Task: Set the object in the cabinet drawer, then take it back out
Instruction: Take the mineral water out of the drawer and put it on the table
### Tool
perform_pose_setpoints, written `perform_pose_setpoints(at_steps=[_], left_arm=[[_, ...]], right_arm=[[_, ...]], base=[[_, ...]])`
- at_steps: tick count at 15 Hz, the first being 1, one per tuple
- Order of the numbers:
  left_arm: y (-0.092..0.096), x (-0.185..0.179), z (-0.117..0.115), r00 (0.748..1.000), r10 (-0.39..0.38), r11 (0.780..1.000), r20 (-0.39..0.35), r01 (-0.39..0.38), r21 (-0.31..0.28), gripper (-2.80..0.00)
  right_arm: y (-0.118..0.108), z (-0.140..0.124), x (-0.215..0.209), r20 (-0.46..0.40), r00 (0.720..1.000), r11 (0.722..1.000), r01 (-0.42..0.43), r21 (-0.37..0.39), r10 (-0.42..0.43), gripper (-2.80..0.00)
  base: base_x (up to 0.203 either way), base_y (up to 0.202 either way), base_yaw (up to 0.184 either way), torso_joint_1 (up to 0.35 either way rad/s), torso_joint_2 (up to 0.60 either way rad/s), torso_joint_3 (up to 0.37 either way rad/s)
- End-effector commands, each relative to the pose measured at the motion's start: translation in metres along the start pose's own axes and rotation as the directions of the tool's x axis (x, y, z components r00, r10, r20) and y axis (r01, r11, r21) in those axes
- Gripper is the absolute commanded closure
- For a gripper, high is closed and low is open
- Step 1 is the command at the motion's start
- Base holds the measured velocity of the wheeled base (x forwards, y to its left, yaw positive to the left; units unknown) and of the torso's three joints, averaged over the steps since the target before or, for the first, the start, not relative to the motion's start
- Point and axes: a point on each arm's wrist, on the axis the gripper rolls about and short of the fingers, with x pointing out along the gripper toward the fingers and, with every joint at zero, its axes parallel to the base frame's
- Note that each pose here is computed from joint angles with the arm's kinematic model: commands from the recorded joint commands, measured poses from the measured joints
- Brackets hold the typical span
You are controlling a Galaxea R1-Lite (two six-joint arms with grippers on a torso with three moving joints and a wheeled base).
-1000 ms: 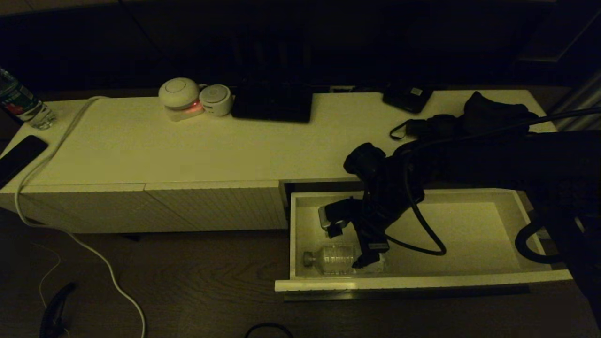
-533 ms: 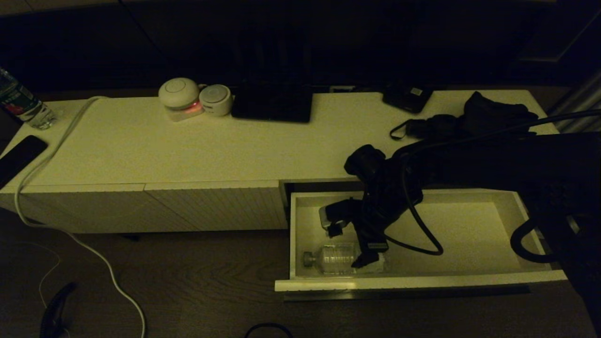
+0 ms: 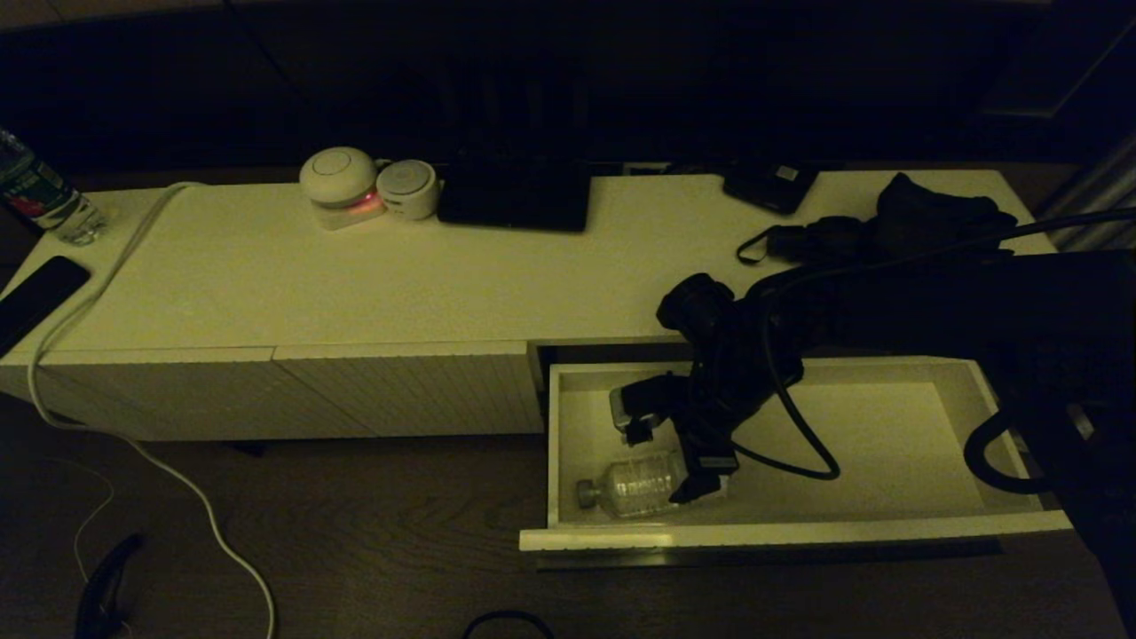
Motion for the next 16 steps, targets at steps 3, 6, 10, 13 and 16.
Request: perform_pose_setpoints(at_steps=[3,6,10,13,16], left_arm=[[0.000,0.000,0.000,1.000,0.001,1.000,0.002,-0.001,-0.001,0.00],[0.000,0.000,0.000,1.000,0.001,1.000,0.002,-0.001,-0.001,0.00],[0.000,0.000,0.000,1.000,0.001,1.000,0.000,-0.001,-0.001,0.00],[0.000,0.000,0.000,1.000,0.001,1.000,-0.001,-0.001,-0.001,0.00],[0.000,0.000,0.000,1.000,0.001,1.000,0.000,-0.001,-0.001,0.00]], right_arm=[[-0.008,-0.001,0.008,0.022,0.998,0.999,0.052,-0.004,-0.052,-2.80],[-0.008,-0.001,0.009,0.022,0.998,0.998,0.056,-0.007,-0.056,-2.80],[-0.008,-0.001,0.012,0.021,0.998,0.999,0.052,-0.003,-0.052,-2.80],[-0.008,-0.001,0.014,0.022,0.998,0.999,0.053,0.002,-0.053,-2.80],[-0.009,0.000,0.015,0.026,0.998,0.998,0.060,0.008,-0.061,-2.80]], base=[[0.000,0.000,0.000,0.000,0.00,0.000],[0.000,0.000,0.000,0.000,0.00,0.000],[0.000,0.000,0.000,0.000,0.00,0.000],[0.000,0.000,0.000,0.000,0.00,0.000],[0.000,0.000,0.000,0.000,0.00,0.000]])
